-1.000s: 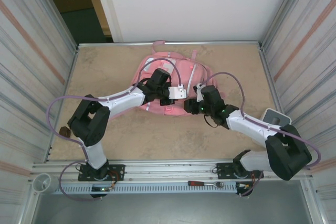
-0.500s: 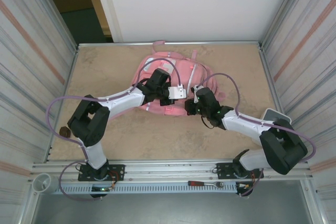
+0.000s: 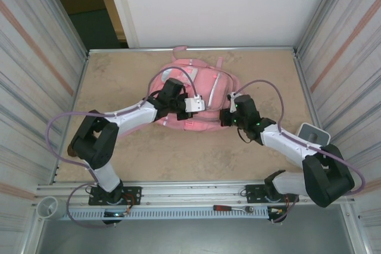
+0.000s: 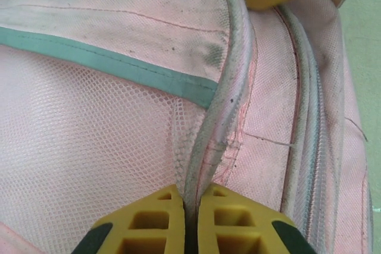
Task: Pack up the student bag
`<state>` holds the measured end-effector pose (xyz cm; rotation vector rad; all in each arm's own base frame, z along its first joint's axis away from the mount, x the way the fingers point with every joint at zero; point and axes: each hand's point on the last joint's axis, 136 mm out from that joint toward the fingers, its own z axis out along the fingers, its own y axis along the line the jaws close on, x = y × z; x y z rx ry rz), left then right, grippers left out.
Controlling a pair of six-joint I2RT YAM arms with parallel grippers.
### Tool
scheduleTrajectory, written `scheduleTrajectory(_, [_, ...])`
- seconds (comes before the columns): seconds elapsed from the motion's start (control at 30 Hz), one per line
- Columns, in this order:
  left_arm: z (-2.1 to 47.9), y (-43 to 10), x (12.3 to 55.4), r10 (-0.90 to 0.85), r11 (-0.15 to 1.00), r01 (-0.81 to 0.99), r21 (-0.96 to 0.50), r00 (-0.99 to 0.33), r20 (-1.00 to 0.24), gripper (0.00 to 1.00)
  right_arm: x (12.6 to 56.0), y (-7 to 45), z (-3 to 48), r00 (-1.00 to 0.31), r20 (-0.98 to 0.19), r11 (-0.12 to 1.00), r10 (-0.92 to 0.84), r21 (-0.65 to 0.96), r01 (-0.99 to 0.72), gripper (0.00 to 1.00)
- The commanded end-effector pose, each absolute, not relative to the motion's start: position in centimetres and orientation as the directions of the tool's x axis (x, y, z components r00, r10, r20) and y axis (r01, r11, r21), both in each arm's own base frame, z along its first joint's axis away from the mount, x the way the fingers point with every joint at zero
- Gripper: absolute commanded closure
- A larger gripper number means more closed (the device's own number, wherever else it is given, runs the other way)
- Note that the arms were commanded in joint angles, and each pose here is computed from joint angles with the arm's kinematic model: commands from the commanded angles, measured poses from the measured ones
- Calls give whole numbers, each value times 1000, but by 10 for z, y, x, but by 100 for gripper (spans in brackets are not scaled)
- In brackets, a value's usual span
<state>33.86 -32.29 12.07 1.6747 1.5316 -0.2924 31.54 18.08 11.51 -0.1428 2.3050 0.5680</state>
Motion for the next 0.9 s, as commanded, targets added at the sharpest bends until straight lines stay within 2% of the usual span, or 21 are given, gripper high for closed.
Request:
scheduleTrajectory(0.0, [121,-289,350,755,159,897,412,158,-636,94,314,160,107,-766,-642,915,37,330,-233,100])
scheduleTrajectory(0.13, [127,-291,345,738,156,908,390,155,-656,91,321,180,123,-755,-654,872,35,390,-297,100])
scheduleTrajectory(0.2, [136,-295,341,720,160,910,382,157,-676,82,321,188,129,-757,-652,849,41,423,-318,100])
scheduleTrajectory(0.27, [149,-302,334,699,161,908,387,172,-694,68,322,194,137,-755,-653,827,58,455,-329,100])
scheduleTrajectory(0.37, [164,-316,320,676,141,904,405,211,-706,53,321,203,151,-753,-653,795,84,500,-344,100])
scheduleTrajectory(0.47, [171,-332,310,670,113,887,447,264,-694,46,319,213,165,-745,-661,767,93,524,-370,100])
scheduleTrajectory(0.7, [163,-353,312,704,73,869,489,303,-643,45,309,233,185,-734,-673,720,95,556,-416,100])
scheduleTrajectory(0.77, [160,-353,317,714,79,860,505,305,-631,49,305,238,186,-734,-673,711,88,558,-427,100])
scheduleTrajectory(0.87, [159,-354,323,716,92,842,531,315,-623,61,301,240,185,-737,-671,702,82,564,-435,100])
